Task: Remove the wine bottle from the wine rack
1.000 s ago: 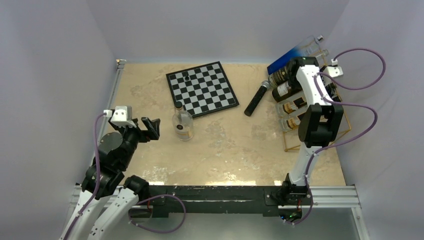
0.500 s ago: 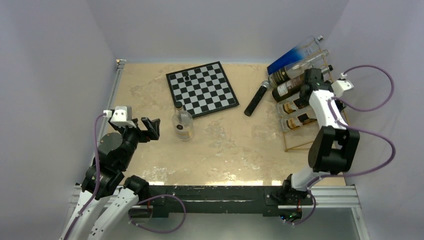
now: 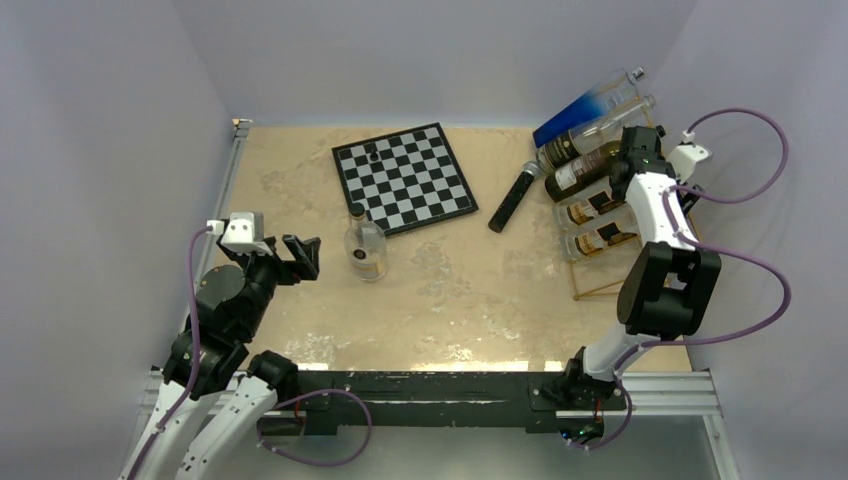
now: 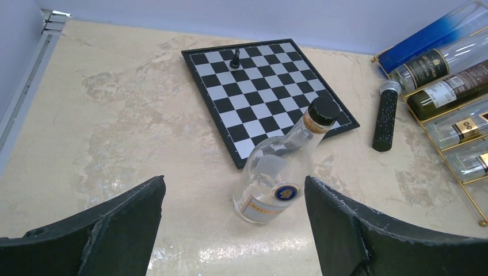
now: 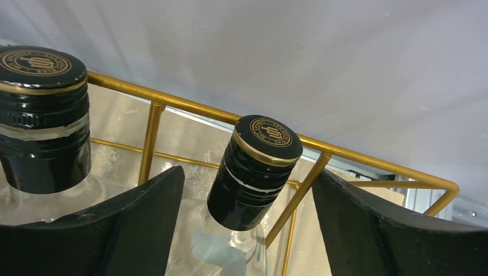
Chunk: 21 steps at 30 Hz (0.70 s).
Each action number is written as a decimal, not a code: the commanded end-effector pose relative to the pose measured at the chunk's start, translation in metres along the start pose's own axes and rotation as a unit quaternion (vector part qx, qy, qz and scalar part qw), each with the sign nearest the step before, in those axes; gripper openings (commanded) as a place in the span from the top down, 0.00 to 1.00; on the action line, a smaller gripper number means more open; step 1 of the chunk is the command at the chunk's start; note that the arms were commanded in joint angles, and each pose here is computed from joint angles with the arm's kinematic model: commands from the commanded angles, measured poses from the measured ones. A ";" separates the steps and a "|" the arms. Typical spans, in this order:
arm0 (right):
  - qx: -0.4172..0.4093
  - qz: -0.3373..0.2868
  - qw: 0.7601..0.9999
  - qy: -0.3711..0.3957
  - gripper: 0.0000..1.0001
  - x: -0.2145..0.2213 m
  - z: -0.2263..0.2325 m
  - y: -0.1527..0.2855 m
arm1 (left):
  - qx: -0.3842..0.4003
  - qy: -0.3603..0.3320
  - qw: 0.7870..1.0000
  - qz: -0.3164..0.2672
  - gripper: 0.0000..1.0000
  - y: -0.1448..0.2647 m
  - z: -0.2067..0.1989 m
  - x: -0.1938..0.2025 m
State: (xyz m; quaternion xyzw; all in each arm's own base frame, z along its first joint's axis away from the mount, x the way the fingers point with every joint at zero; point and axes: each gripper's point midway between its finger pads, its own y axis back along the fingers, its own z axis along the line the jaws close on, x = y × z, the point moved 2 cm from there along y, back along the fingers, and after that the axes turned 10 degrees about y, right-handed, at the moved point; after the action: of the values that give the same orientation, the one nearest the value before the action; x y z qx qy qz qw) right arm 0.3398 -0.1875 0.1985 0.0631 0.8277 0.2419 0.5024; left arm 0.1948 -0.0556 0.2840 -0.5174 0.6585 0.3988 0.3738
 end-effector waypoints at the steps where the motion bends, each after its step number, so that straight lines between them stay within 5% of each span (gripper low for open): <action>1: -0.063 -0.022 0.994 -0.085 0.13 -0.034 0.019 0.021 | 0.012 0.011 1.000 -0.009 0.06 -0.002 -0.007 -0.006; 8: -0.061 -0.032 0.993 -0.092 0.05 -0.039 0.006 0.042 | 0.013 0.012 1.000 -0.010 0.06 -0.001 -0.007 -0.006; 21: -0.059 -0.034 0.995 -0.077 0.20 -0.047 0.016 0.039 | 0.016 0.013 1.000 -0.014 0.06 0.002 -0.007 -0.007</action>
State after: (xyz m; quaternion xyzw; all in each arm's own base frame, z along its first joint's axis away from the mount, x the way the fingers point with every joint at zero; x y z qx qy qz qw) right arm 0.3612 -0.1593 0.2350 0.0293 0.7806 0.2793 0.5584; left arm 0.1948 -0.0561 0.2839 -0.5162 0.6595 0.3982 0.3742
